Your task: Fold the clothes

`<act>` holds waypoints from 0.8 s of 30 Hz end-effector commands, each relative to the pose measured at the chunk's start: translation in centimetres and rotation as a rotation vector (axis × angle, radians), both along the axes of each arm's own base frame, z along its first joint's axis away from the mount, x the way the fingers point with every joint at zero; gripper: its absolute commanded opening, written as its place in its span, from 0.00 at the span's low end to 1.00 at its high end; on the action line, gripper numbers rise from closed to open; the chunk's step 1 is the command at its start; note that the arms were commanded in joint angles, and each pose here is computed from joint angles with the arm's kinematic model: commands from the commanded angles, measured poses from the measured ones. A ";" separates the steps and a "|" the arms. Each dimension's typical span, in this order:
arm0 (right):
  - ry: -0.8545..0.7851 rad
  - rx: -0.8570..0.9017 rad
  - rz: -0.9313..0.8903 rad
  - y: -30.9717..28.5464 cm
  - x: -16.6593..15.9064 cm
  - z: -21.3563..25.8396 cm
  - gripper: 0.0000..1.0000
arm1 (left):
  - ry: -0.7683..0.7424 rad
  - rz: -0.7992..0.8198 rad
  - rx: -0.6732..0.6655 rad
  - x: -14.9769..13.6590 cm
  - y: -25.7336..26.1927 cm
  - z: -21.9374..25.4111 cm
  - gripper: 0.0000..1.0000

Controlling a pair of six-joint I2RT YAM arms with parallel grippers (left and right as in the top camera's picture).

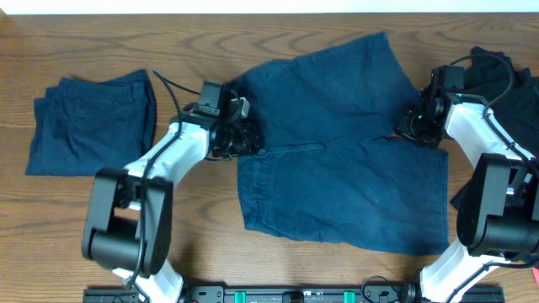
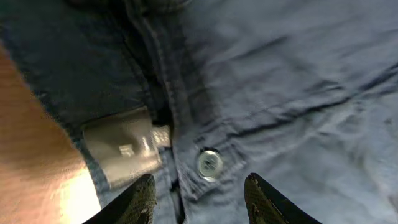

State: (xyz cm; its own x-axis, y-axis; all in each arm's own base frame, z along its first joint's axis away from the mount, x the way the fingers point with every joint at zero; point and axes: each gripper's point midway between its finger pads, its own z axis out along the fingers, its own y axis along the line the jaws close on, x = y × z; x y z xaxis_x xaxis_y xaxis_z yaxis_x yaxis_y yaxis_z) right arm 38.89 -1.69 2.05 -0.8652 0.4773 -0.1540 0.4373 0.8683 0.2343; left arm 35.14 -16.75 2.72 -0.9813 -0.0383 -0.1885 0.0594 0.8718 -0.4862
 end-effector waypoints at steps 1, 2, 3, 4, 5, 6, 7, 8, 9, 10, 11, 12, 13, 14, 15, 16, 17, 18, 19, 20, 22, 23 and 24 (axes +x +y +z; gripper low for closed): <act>0.005 -0.009 0.015 0.1 -0.2 0.1 0.21 | 0.017 -0.013 -0.002 -0.2 -0.1 -1.4 0.49; 0.007 -0.009 0.015 0.1 -0.3 0.1 0.21 | 0.019 -0.016 -0.006 -0.2 -0.2 -1.7 0.48; 0.009 -0.008 0.015 0.1 -0.3 0.1 0.21 | 0.026 -0.018 -0.012 -0.2 -0.3 -1.9 0.48; 0.009 -0.008 0.015 0.1 -0.3 0.1 0.21 | 0.030 -0.021 -0.022 -0.3 -0.4 -1.8 0.48; 0.011 -0.008 0.015 0.1 -0.3 0.1 0.20 | 0.037 -0.026 -0.034 -0.4 -0.6 -1.8 0.47; 0.012 -0.008 0.015 0.1 -0.4 0.1 0.21 | 0.043 -0.032 -0.052 -0.6 -0.9 -1.7 0.48; 0.014 -0.008 0.015 0.1 -0.4 0.0 0.20 | 0.047 -0.037 -0.066 -0.7 -1.1 -1.6 0.48; 0.015 -0.007 0.015 0.1 -0.4 0.0 0.21 | 0.049 -0.041 -0.078 -0.7 -1.3 -1.5 0.48; 0.017 -0.007 0.015 0.1 -0.5 0.0 0.20 | 0.050 -0.042 -0.082 -0.8 -1.4 -1.5 0.48; 0.018 -0.007 0.015 0.1 -0.5 0.0 0.20 | 0.049 -0.042 -0.082 -0.8 -1.4 -1.5 0.47; 0.019 -0.007 0.015 0.1 -0.5 0.0 0.20 | 0.049 -0.043 -0.082 -0.8 -1.4 -1.5 0.48; 0.020 -0.006 0.015 0.1 -0.6 0.0 0.20 | 0.050 -0.042 -0.082 -0.8 -1.4 -1.5 0.48; 0.020 -0.007 0.015 0.1 -0.6 0.0 0.20 | 0.050 -0.042 -0.082 -0.8 -1.4 -1.5 0.48; 0.020 -0.007 0.015 0.1 -0.6 0.0 0.20 | 0.050 -0.043 -0.082 -0.8 -1.4 -1.5 0.47; 0.021 -0.007 0.015 0.1 -0.6 0.0 0.20 | 0.049 -0.043 -0.082 -0.8 -1.4 -1.5 0.48; 0.022 -0.007 0.015 0.1 -0.6 0.0 0.20 | 0.049 -0.043 -0.082 -0.8 -1.4 -1.5 0.48; 0.024 -0.006 0.015 0.1 -0.7 0.0 0.20 | 0.047 -0.043 -0.082 -0.7 -1.4 -1.5 0.48; 0.026 -0.006 0.015 0.1 -0.7 0.0 0.20 | 0.042 -0.043 -0.083 -0.6 -1.4 -1.5 0.48; 0.026 -0.006 0.015 0.2 -0.7 0.0 0.20 | 0.037 -0.043 -0.084 -0.5 -1.4 -1.4 0.48; 0.026 -0.006 0.015 0.1 -0.7 0.0 0.20 | 0.031 -0.042 -0.082 -0.4 -1.4 -1.5 0.47; 0.026 -0.006 0.015 0.2 -0.7 0.0 0.20 | 0.019 -0.042 -0.084 -0.1 -1.5 -1.6 0.48; 0.026 -0.006 0.015 0.2 -0.7 0.0 0.20 | 0.015 -0.043 -0.085 0.1 -1.5 -1.6 0.48; 0.026 -0.006 0.015 0.2 -0.7 0.0 0.20 | 0.015 -0.043 -0.085 0.1 -1.5 -1.8 0.48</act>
State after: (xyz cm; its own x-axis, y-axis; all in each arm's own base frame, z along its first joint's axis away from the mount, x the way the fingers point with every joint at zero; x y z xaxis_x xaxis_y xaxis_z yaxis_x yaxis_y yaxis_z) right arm 38.17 -1.61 1.89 -0.8695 0.4774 -0.1263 0.4440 0.8677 0.2236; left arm 35.79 -18.21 2.01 -0.9806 -0.0261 -0.1943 0.0879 0.8271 -0.5551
